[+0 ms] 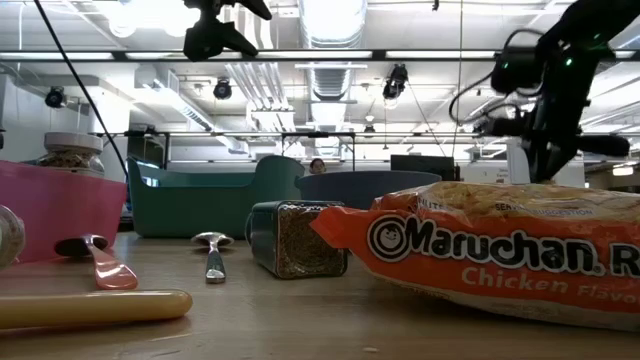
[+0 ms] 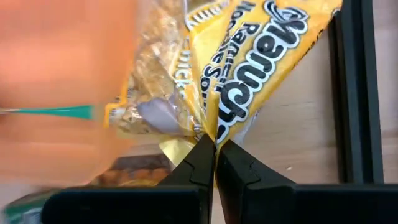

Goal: Pick & Place Food Item
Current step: Put the yellow noodle pack into the green bin

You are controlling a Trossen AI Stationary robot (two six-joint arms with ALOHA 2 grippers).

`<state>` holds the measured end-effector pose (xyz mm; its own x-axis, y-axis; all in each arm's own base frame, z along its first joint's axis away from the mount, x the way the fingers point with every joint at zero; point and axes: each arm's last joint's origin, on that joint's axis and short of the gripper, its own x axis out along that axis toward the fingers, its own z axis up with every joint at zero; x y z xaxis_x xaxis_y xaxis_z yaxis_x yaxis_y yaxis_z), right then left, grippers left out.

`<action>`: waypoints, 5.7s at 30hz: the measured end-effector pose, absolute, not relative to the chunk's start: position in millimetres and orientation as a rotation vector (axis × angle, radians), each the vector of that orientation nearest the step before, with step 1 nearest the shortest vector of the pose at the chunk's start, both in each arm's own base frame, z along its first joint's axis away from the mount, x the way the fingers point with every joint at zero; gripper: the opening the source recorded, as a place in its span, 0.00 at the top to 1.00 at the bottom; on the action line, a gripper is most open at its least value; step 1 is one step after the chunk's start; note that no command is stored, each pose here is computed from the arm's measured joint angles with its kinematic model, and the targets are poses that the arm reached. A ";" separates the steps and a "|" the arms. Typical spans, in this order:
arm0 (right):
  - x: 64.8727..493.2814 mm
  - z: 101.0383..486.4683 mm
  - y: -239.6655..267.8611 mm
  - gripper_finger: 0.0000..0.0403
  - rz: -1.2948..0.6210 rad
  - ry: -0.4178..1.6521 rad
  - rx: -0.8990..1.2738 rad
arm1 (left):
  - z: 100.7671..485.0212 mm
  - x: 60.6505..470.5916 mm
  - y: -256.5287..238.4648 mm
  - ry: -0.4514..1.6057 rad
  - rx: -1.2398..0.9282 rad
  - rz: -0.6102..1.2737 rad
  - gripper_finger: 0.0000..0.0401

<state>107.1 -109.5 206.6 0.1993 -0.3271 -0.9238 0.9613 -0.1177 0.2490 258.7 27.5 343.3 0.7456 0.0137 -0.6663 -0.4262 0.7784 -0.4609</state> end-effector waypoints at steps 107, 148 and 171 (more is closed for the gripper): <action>299.0 400.8 -79.8 0.98 -0.328 0.511 0.688 | 321.9 338.3 38.1 0.458 0.139 0.375 1.00; 240.7 441.3 -64.0 0.30 -0.523 0.508 0.486 | 345.6 264.9 55.5 0.547 -0.236 0.755 1.00; 216.6 430.6 -60.5 0.30 -0.635 0.578 0.490 | 284.7 250.6 90.3 0.950 -0.406 0.979 1.00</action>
<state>216.6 -60.5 430.6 0.6603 -0.4065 -0.6314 0.6673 0.7034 0.2450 250.6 90.3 284.7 0.2168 0.5180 -0.8275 -0.8428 0.5270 0.1091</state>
